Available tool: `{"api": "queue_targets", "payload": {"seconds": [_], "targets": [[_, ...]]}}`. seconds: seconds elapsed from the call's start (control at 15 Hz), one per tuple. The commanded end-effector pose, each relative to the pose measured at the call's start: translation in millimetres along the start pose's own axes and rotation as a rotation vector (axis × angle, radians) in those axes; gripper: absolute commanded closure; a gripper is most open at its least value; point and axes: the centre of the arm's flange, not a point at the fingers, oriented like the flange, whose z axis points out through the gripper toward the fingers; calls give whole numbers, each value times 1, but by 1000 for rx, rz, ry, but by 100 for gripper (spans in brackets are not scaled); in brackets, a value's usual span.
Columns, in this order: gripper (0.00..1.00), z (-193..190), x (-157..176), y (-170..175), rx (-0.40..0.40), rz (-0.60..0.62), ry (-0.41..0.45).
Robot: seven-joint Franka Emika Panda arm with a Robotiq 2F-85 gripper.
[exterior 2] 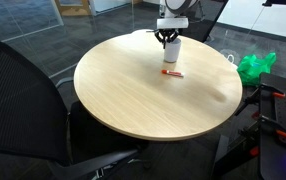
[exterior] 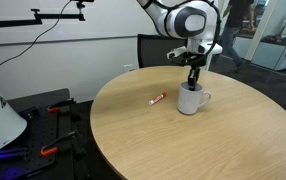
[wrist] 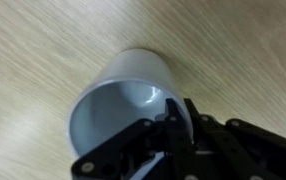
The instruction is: Move the mug to the left
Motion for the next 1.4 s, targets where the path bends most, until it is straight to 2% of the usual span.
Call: {"api": "queue_targets", "payload": {"seconds": [0.0,0.27,0.67,0.73,0.8,0.87,1.0,1.13,1.2,1.33], "targets": [[97,-10,-4,-31,-2,-81,-2],[97,-13,-16,-48,-3,-123,15],[84,-21,-28,-45,-14,-119,54],[76,-25,-30,-42,-14,-121,66],[76,-27,-32,-41,-17,-122,76],[70,-32,-34,-38,-17,-125,87],[69,-40,-37,-35,-22,-131,98],[56,-48,-42,-31,-28,-140,103],[43,-52,-44,-30,-31,-143,108],[23,-60,-51,-23,-34,-149,121]]}}
